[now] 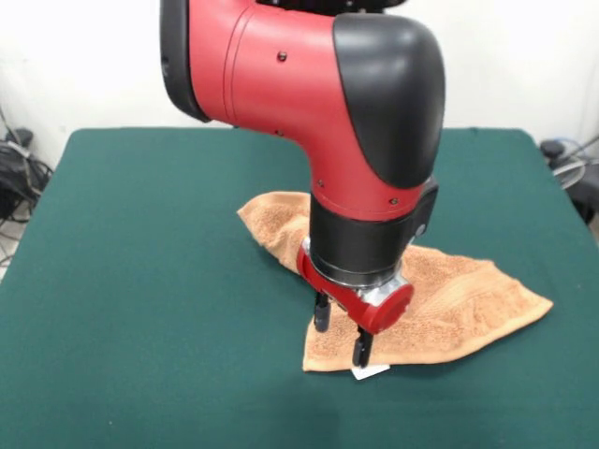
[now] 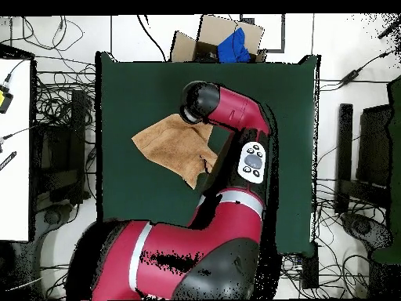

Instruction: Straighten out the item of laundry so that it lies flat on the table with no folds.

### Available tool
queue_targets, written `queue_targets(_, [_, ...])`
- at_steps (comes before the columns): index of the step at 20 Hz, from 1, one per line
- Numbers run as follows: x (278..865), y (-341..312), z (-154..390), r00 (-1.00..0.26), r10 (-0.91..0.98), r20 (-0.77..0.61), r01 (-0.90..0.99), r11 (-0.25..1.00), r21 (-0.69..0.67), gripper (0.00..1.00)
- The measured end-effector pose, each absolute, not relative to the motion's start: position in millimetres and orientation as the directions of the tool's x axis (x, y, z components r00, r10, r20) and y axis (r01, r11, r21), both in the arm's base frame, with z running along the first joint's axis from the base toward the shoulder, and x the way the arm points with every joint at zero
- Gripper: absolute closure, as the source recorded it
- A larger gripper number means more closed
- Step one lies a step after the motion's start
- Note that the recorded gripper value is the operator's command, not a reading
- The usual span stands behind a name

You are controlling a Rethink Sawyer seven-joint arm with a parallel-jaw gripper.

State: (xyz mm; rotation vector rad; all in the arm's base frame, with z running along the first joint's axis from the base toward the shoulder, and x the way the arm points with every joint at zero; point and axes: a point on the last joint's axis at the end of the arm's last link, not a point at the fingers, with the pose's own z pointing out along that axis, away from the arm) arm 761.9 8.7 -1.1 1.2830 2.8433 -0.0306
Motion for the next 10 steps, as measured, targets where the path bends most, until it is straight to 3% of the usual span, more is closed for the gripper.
queue_targets(10, [759.0, -4.6, -12.9, -0.642, 0.766, -0.031, 0.766, 0.642, 0.006, 0.00])
